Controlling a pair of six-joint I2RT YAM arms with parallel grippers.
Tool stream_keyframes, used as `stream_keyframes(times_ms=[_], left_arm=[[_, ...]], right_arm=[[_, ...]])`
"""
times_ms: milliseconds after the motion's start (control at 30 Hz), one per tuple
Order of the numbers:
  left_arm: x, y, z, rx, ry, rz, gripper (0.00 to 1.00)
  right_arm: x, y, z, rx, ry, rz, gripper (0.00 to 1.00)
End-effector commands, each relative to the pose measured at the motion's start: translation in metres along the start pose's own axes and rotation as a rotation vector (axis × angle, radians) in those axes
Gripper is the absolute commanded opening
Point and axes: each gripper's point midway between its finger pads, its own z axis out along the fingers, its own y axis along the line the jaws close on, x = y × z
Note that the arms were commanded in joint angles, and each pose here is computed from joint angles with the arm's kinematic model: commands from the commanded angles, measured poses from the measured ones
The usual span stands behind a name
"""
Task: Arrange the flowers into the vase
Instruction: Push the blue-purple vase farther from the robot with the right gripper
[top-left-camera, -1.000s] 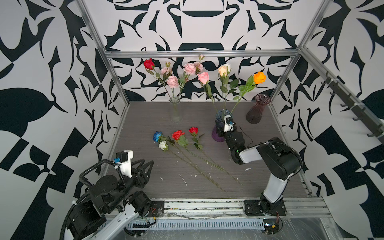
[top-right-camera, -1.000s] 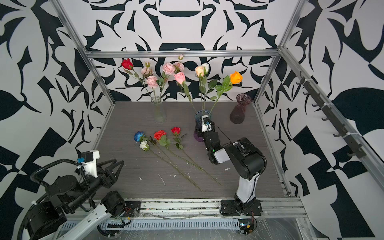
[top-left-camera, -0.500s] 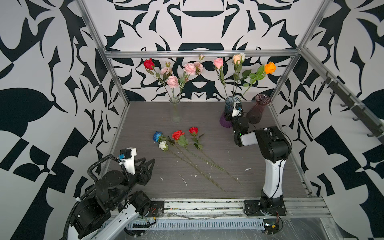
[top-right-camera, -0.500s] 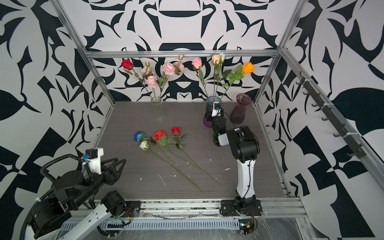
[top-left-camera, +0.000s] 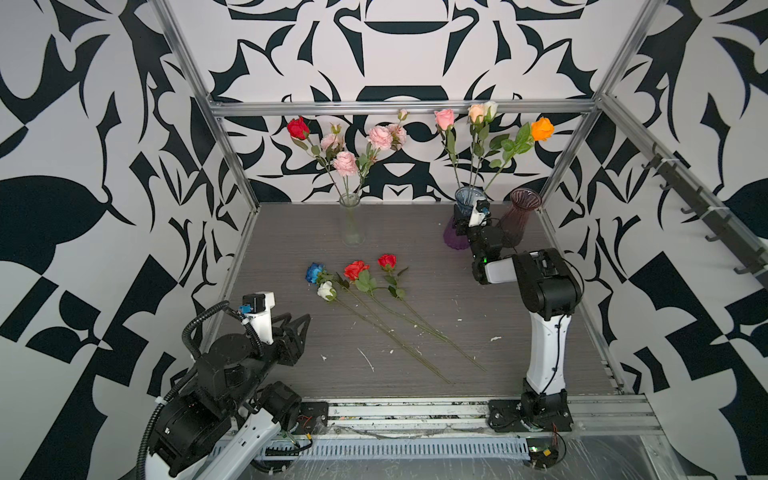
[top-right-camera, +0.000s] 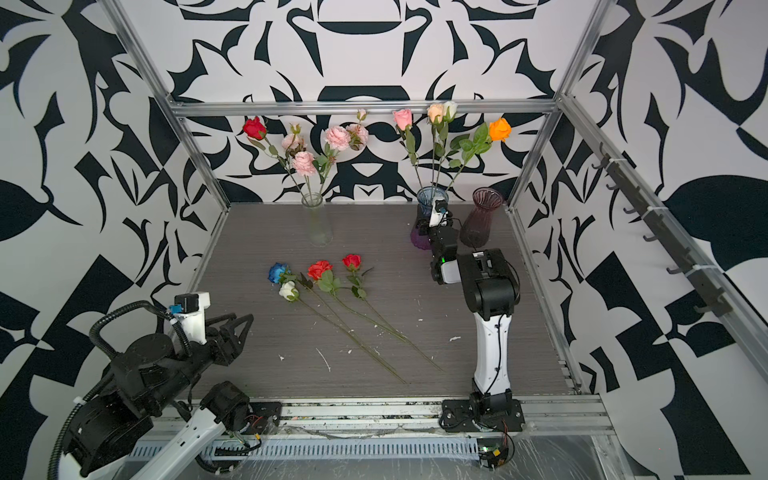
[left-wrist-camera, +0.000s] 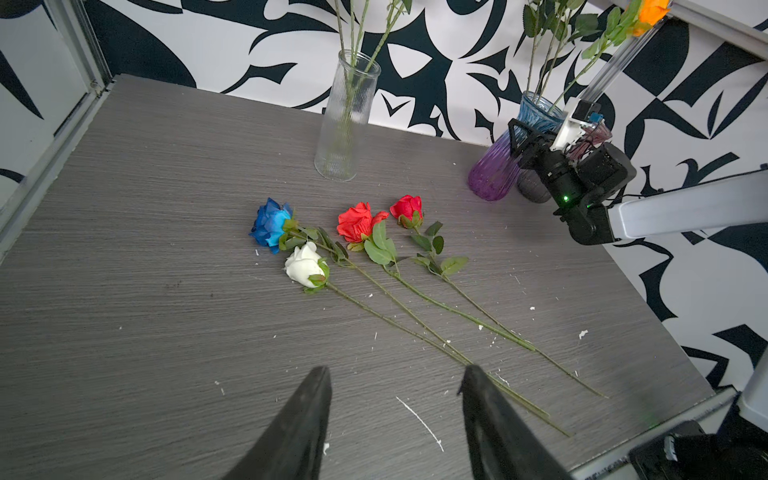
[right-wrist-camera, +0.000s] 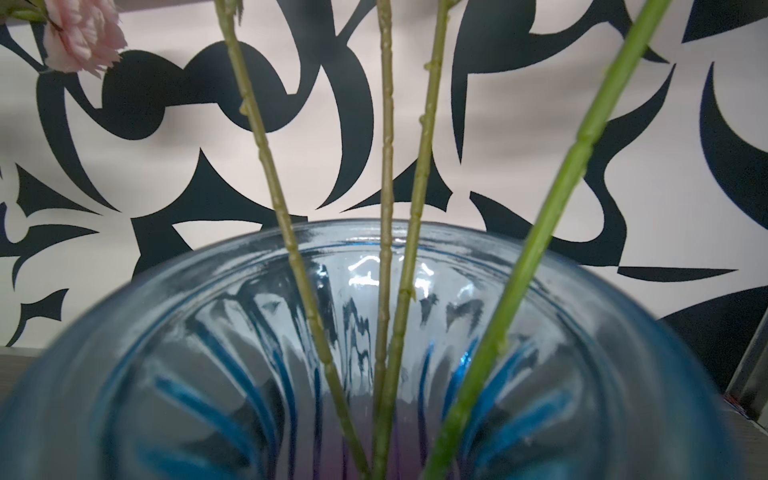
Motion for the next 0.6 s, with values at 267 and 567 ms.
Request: stream_keyframes(times_ms=[267,567], left_arm=[[0.004,-0.003,0.001,0.024,0.007,0.007,0.55],[0.002,-0.003,-0.004,0.035,-0.015,0.006,0.56]], right_arm=[[-0.010,0.002,-0.009,-0.016,0.010,0.026,0.99],[-0.037,0.003,-0.028,-0.019,-0.013,0.027,0.99]])
